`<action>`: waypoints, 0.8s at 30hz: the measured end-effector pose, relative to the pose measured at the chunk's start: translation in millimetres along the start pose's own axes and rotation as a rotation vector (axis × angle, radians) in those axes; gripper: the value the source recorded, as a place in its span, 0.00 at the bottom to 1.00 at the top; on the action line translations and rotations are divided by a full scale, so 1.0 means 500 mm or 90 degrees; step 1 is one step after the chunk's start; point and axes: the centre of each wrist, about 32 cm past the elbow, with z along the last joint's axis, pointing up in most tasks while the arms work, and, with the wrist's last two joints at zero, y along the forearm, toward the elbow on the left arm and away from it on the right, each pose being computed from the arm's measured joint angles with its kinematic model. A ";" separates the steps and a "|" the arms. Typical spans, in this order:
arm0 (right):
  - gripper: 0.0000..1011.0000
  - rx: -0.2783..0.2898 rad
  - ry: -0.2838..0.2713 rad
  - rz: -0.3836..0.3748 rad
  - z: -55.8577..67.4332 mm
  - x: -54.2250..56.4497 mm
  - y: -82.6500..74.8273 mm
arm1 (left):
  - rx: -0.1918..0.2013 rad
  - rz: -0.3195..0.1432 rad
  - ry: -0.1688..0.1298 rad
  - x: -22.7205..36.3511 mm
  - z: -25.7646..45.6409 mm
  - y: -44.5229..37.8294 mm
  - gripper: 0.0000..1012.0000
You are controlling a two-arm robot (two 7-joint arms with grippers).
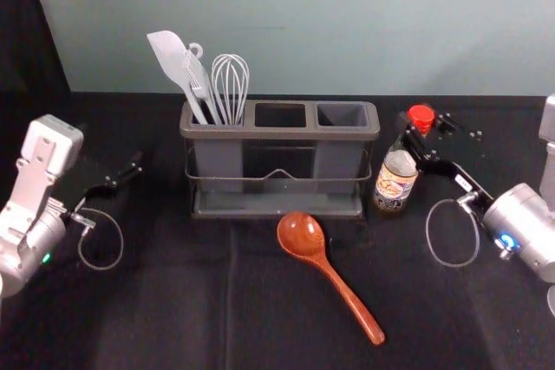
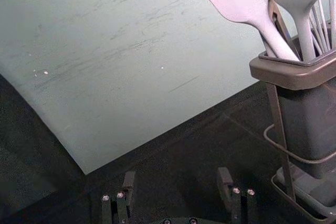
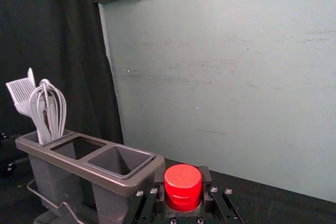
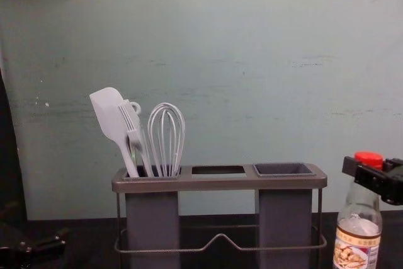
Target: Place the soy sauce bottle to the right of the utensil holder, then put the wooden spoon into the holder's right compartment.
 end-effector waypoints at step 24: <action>0.56 -0.002 -0.010 0.003 -0.019 0.004 0.021 | 0.000 0.000 0.000 0.000 0.000 0.000 0.99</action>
